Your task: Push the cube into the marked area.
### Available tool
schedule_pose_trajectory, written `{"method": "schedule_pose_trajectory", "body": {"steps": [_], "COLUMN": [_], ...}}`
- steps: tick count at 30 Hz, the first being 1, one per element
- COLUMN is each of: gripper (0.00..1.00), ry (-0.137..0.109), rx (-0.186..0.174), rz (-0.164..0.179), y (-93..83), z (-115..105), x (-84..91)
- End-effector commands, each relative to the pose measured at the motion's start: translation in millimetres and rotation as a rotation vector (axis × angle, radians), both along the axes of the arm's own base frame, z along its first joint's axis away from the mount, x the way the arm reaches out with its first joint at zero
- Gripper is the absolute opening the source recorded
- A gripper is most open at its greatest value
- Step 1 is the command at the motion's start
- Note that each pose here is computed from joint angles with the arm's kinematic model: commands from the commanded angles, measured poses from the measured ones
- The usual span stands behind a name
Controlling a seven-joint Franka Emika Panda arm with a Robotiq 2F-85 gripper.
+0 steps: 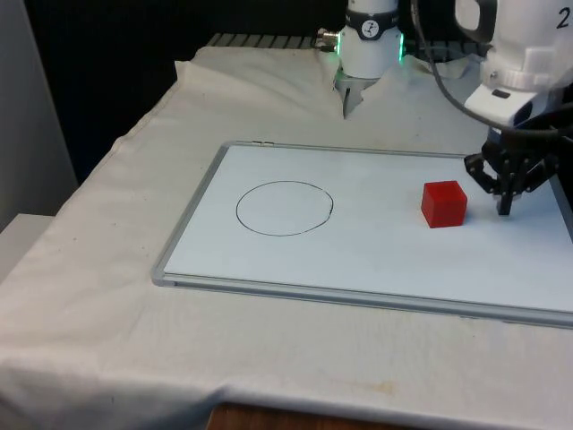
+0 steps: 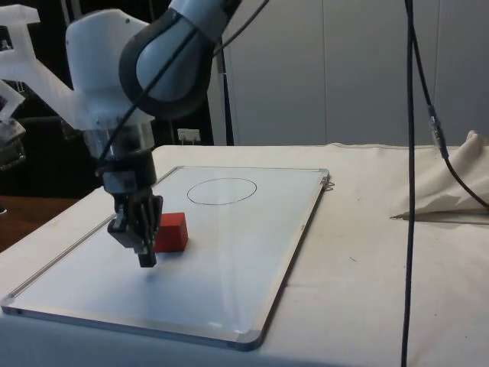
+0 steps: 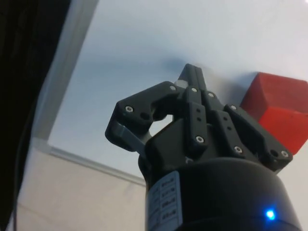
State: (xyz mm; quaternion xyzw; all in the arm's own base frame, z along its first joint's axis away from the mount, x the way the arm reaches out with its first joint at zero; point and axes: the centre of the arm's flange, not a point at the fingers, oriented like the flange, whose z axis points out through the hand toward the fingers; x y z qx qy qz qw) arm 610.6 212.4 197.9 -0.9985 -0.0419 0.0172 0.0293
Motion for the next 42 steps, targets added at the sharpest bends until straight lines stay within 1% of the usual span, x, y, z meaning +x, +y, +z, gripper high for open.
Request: {"method": "schedule_pose_trajectory", "body": {"steps": [1, 2, 3, 4, 11, 12, 13, 20, 21, 23, 25, 26, 27, 29, 35, 36, 38, 42], "gripper": [0.0, 0.0, 0.0, 0.0, 0.0, 0.0, 0.0, 0.0, 0.0, 0.0, 0.0, 0.0, 0.0, 0.0, 0.0, 0.0, 0.0, 0.0], "ry": [-0.009, -0.009, 0.001, -0.009, -0.008, -0.006, -0.008, -0.008, -0.006, -0.005, -0.003, 0.0, 0.0, 0.001, 0.007, 0.009, 0.01, 0.011], "rx": [-0.006, -0.014, -0.011, -0.02, -0.058, -0.051, -0.062, -0.098, -0.087, -0.115, -0.124, -0.114, -0.119, -0.143, -0.172, -0.161, -0.191, -0.218], "rz": [0.0, 0.0, 0.001, 0.0, -0.002, -0.001, -0.002, -0.005, -0.004, -0.006, -0.006, -0.004, -0.004, -0.004, -0.001, 0.0, 0.0, 0.0], "y": [-3.7, -7.3, -5.2, -9.6, -26.1, -24.1, -27.9, -44.2, -40.9, -50.7, -54.1, -50.8, -52.7, -59.6, -67.8, -65.8, -73.8, -83.4], "z": [-3.4, -6.1, -6.0, -7.1, -8.3, -9.1, -8.3, -1.5, -4.9, 1.2, 2.8, 0.9, 1.7, 4.2, 4.0, 3.2, 3.5, 3.2], "x": [1.3, 1.7, 0.9, 2.2, 4.1, 5.2, 4.3, 6.7, 7.4, 7.2, 7.2, 8.4, 8.8, 6.2, 5.6, 6.5, 6.3, 7.3]}}
